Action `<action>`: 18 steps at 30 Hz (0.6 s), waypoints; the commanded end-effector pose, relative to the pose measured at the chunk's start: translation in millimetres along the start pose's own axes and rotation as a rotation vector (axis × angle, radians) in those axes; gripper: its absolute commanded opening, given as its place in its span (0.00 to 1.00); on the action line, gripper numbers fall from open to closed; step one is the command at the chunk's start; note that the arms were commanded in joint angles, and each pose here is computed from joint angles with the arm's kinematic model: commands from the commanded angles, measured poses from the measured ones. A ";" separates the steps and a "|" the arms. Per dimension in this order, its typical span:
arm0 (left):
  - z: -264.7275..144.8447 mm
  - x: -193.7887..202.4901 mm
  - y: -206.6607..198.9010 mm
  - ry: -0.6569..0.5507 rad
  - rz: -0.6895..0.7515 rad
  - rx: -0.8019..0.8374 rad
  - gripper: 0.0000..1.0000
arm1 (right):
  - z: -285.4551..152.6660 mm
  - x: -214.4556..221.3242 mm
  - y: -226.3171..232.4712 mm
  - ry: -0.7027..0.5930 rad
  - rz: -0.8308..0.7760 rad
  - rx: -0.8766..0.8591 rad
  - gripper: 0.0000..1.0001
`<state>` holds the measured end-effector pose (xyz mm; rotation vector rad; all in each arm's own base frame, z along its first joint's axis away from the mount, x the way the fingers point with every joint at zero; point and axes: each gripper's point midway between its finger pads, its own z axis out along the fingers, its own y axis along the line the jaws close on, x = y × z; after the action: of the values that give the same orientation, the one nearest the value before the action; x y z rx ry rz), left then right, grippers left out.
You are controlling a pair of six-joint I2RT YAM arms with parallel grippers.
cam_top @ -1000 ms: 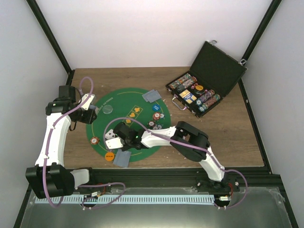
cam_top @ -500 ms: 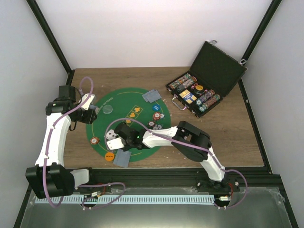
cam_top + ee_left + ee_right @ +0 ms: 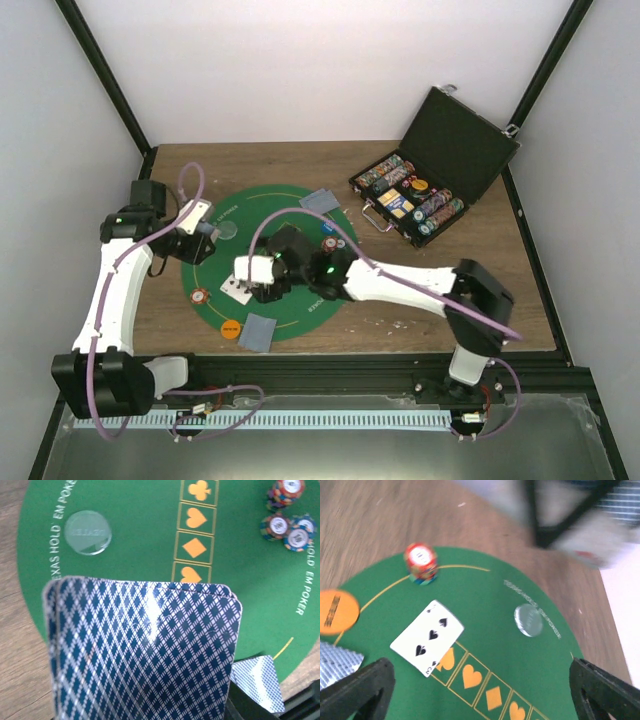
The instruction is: Distribute texas hold em gaming equipment
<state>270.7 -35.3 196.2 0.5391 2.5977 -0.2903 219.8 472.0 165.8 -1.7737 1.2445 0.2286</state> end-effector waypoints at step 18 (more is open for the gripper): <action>-34.1 12.9 -119.6 -0.021 0.507 0.330 0.39 | -110.3 -7.0 -114.4 -0.486 1.083 -0.634 1.00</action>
<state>211.9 -115.5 221.5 1.1505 2.3722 -0.4654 305.2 383.6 291.6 -1.1174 1.6978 1.4258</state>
